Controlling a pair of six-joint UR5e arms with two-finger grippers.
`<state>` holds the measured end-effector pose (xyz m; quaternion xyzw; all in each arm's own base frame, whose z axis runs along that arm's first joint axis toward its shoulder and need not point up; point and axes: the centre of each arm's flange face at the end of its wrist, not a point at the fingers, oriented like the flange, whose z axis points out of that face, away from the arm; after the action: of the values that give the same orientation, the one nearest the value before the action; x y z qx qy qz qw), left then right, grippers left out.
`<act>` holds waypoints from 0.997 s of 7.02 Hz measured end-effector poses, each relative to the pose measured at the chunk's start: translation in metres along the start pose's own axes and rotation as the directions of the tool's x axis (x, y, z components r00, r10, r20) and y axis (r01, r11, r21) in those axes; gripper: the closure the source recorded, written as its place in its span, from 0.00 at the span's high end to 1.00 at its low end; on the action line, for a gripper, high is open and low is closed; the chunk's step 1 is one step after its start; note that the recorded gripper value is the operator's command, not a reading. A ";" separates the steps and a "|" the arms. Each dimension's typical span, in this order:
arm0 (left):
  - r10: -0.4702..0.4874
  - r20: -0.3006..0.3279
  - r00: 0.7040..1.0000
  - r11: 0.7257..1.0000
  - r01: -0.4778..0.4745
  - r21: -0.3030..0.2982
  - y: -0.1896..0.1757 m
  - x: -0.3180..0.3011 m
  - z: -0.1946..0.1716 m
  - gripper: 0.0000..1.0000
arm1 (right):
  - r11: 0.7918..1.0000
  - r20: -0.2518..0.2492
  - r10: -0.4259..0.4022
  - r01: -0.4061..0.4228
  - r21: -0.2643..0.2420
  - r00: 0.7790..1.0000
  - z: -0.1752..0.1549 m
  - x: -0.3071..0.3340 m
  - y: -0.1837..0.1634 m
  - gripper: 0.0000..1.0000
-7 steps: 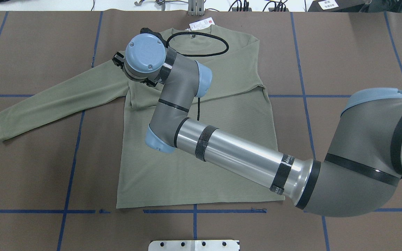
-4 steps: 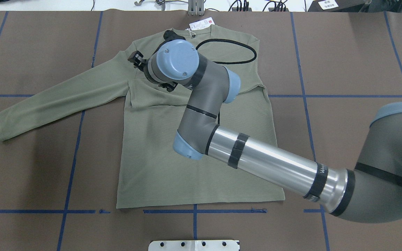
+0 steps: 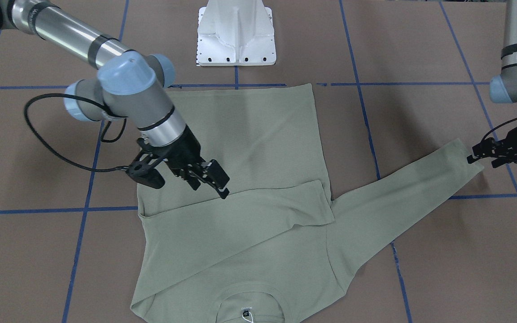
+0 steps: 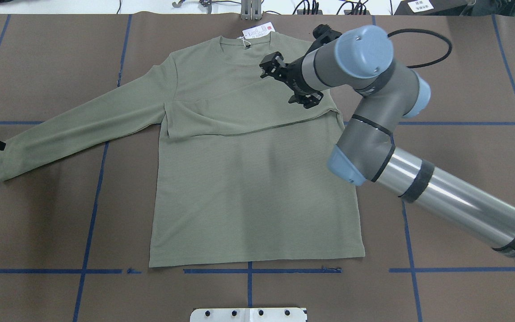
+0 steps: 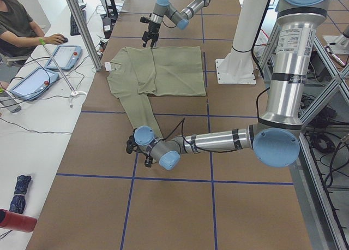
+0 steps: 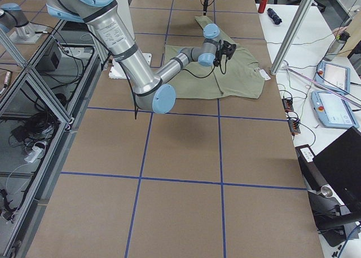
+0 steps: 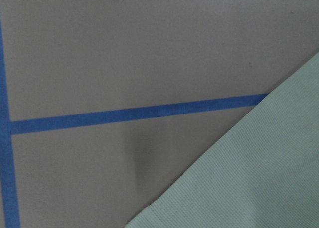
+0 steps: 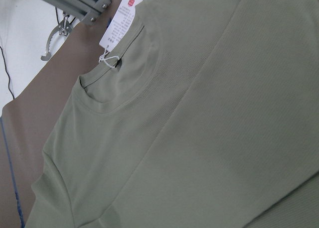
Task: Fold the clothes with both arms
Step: 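Release the sleeve and draw the right gripper back while left grasps other cuff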
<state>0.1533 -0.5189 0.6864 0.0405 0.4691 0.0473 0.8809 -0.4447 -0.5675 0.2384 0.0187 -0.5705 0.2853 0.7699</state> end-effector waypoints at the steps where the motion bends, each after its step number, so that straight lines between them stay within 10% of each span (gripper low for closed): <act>1: 0.002 0.001 1.000 1.000 -0.002 -0.011 0.002 0.003 0.006 0.77 | 0.999 -0.030 -0.032 0.032 -0.023 0.999 -0.028 0.042 -0.041 0.99; 5: -0.005 0.021 1.000 1.000 0.005 -0.016 0.004 -0.001 0.013 0.73 | 0.997 -0.083 -0.068 0.065 -0.039 0.994 -0.063 0.110 -0.094 0.99; 7: -0.010 0.033 0.999 1.000 0.011 -0.015 0.005 -0.005 0.014 0.54 | 0.997 -0.086 -0.067 0.064 -0.037 0.994 -0.064 0.113 -0.095 0.99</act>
<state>0.1620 -0.5145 0.6991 0.0322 0.4543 0.0454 0.8891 -0.3247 -0.5772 0.3450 0.0117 -0.5401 0.2508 0.8033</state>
